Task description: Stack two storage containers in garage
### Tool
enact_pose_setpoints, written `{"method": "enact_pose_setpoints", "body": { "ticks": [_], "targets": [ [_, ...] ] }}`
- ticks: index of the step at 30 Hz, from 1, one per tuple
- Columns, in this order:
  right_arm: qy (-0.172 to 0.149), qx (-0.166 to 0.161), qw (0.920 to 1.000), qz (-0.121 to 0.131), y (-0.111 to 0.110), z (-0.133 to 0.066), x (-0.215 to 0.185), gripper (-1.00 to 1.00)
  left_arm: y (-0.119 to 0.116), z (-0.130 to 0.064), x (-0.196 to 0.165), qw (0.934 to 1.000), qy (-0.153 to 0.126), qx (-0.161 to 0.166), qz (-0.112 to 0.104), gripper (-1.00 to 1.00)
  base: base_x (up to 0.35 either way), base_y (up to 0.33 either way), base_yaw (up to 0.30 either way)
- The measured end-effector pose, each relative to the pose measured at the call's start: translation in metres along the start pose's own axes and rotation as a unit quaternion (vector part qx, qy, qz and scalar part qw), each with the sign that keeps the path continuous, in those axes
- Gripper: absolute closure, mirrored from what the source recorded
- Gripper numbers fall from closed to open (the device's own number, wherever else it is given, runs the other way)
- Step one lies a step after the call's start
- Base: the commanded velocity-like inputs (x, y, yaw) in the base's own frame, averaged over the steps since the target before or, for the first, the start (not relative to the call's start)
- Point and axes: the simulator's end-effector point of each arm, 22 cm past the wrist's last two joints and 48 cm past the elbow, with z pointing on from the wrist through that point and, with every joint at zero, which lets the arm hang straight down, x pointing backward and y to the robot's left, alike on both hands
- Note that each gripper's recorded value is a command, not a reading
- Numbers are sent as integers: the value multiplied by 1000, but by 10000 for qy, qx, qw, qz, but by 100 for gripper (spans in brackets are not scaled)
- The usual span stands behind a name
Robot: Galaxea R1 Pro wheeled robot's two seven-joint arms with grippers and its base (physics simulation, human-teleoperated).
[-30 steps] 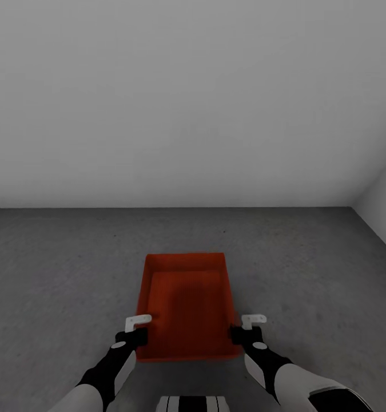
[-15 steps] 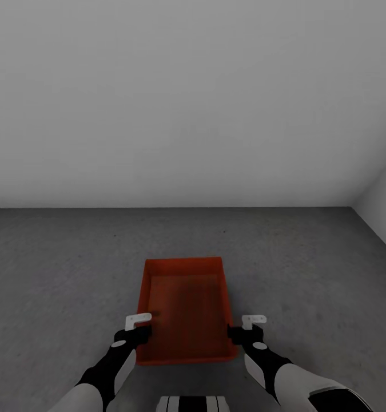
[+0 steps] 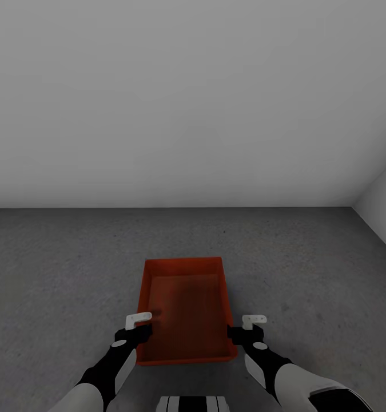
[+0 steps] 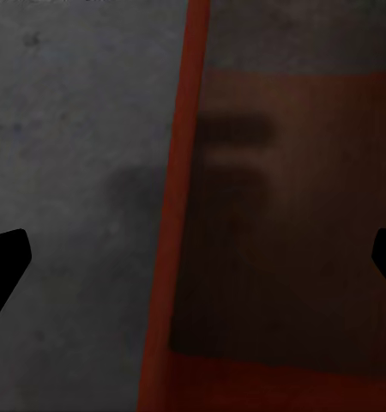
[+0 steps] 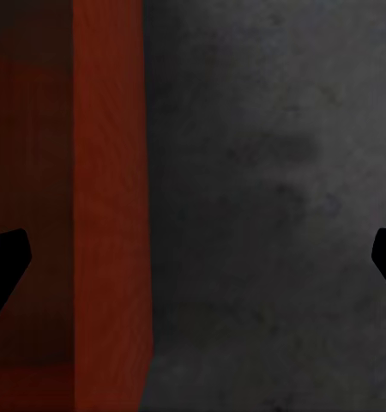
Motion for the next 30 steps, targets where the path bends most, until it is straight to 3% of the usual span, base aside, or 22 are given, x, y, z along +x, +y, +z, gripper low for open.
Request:
{"method": "enact_pose_setpoints", "body": {
  "ticks": [30],
  "targets": [
    [60, -24, 10000, -23, 0, -41, -39, -100, 1, -43, -46, 10000, -45, -24, -10, -100, 0, 0, 0]
  ]
}}
